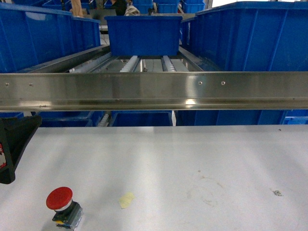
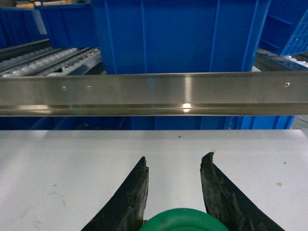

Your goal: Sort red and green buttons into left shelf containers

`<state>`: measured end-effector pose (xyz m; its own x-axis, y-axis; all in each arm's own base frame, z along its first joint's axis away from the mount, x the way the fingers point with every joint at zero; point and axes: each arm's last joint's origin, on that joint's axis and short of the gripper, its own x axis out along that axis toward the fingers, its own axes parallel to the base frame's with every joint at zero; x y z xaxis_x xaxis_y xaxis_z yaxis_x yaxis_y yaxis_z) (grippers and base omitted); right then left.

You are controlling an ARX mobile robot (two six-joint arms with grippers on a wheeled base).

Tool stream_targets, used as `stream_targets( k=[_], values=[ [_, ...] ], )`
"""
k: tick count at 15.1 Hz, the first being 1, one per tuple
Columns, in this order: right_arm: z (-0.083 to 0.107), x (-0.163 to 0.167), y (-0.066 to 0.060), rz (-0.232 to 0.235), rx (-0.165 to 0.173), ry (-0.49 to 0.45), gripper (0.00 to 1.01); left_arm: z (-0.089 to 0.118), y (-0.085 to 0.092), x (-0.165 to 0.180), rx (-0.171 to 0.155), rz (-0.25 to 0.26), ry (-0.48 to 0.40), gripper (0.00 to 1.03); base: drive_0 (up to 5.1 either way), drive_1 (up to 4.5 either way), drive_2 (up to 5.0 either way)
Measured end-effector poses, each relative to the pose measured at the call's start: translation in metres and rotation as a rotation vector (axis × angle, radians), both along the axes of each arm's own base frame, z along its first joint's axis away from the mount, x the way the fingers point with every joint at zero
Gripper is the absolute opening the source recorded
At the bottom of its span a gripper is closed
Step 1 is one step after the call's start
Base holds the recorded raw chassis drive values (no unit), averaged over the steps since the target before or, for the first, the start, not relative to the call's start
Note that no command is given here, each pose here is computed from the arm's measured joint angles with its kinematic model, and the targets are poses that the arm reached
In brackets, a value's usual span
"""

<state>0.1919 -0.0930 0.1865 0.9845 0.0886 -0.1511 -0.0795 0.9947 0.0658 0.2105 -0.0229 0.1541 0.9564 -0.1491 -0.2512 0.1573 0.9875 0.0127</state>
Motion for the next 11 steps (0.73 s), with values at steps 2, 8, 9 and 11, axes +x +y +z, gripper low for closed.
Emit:
stream_targets(
  k=[2, 8, 9, 11],
  values=[
    [0.013, -0.014, 0.001, 0.053, 0.019, -0.004, 0.3, 0.0, 0.0, 0.0, 0.0, 0.0, 0.0, 0.98, 0.0, 0.0, 0.0],
    [0.011, -0.022, 0.006, 0.079, 0.005, 0.044, 0.3, 0.0, 0.0, 0.0, 0.0, 0.0, 0.0, 0.98, 0.0, 0.0, 0.0],
    [0.01, -0.021, 0.006, 0.075, 0.004, 0.05, 0.3, 0.0, 0.0, 0.0, 0.0, 0.0, 0.0, 0.98, 0.0, 0.0, 0.0],
    [0.006, -0.02, 0.005, 0.059, -0.005, 0.071, 0.3, 0.0, 0.0, 0.0, 0.0, 0.0, 0.0, 0.98, 0.0, 0.0, 0.0]
  ],
)
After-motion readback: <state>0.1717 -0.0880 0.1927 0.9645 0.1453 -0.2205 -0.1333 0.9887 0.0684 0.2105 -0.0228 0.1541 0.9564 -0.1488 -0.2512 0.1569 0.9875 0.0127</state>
